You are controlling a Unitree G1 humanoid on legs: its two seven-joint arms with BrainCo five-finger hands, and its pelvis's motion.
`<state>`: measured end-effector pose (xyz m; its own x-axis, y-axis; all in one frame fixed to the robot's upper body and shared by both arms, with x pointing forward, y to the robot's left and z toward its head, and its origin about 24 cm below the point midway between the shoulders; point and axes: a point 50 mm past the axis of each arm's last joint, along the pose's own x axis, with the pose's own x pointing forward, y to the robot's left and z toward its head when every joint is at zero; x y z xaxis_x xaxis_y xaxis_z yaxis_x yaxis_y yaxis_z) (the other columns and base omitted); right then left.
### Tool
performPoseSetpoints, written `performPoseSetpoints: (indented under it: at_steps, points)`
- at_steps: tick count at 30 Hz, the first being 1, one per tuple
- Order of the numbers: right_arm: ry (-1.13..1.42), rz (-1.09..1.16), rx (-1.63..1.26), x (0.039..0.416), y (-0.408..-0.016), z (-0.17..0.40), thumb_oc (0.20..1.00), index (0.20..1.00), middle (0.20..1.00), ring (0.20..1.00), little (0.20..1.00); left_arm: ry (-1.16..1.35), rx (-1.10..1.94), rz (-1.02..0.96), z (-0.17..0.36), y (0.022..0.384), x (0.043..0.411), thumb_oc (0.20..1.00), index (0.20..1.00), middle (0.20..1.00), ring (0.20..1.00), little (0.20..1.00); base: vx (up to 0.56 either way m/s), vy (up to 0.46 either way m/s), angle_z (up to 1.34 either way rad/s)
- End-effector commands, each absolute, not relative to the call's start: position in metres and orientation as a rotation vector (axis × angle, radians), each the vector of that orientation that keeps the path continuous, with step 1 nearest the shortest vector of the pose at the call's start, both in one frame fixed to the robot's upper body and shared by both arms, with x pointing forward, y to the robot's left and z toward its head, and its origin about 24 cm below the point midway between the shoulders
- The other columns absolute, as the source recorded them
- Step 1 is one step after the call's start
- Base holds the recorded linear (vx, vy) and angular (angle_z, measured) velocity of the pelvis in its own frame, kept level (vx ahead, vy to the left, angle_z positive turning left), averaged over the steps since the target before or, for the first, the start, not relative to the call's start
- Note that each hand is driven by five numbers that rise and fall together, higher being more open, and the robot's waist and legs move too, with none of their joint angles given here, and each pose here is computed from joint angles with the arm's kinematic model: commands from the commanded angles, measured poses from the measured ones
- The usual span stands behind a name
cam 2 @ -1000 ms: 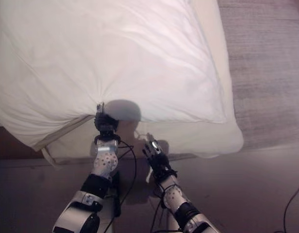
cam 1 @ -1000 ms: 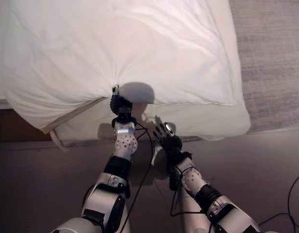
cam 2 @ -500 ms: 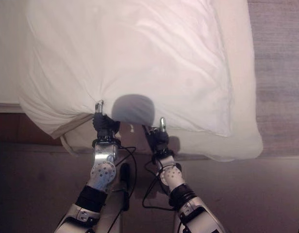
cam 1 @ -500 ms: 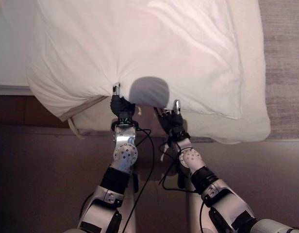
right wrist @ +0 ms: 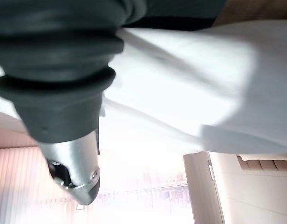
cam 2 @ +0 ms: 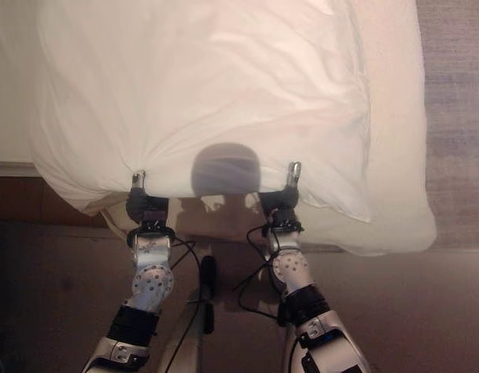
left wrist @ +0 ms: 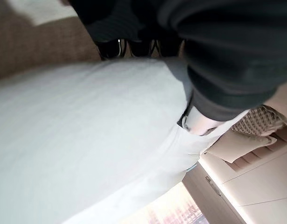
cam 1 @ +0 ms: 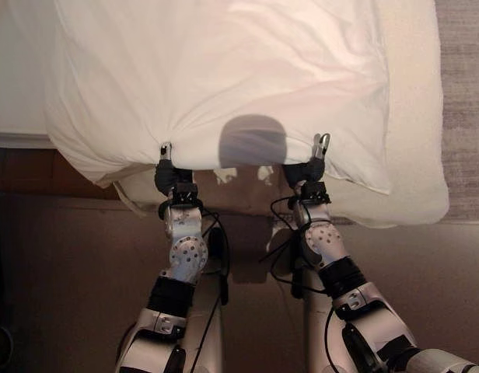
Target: Make the bed
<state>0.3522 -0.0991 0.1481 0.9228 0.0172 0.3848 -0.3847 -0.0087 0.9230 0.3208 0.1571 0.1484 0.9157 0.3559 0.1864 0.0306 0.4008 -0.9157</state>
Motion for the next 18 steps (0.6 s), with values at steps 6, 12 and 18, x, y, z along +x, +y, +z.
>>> performPoseSetpoints:
  at_steps: [6, 12, 18]
  points:
    - [-0.59, 0.104, 1.534, 0.348, -0.18, 0.161, 1.0, 1.0, 1.0, 1.0, 1.0, -0.675, -1.06, 0.609, 0.16, 0.256, 0.289, 0.2, 0.2, 0.2, 0.2, 0.2, 0.01, 0.011, -0.01]
    - [-0.567, 0.113, 1.501, 0.345, -0.18, 0.153, 0.2, 0.2, 0.2, 0.2, 0.2, -0.664, -1.075, 0.653, 0.154, 0.259, 0.288, 0.2, 0.2, 0.2, 0.2, 0.2, 0.01, 0.023, -0.03]
    - [-0.596, 0.159, 1.493, 0.341, -0.178, 0.156, 0.2, 0.2, 0.2, 0.2, 0.2, -0.662, -1.099, 0.666, 0.151, 0.258, 0.286, 0.2, 0.2, 0.2, 0.2, 0.2, 0.0, 0.004, -0.02]
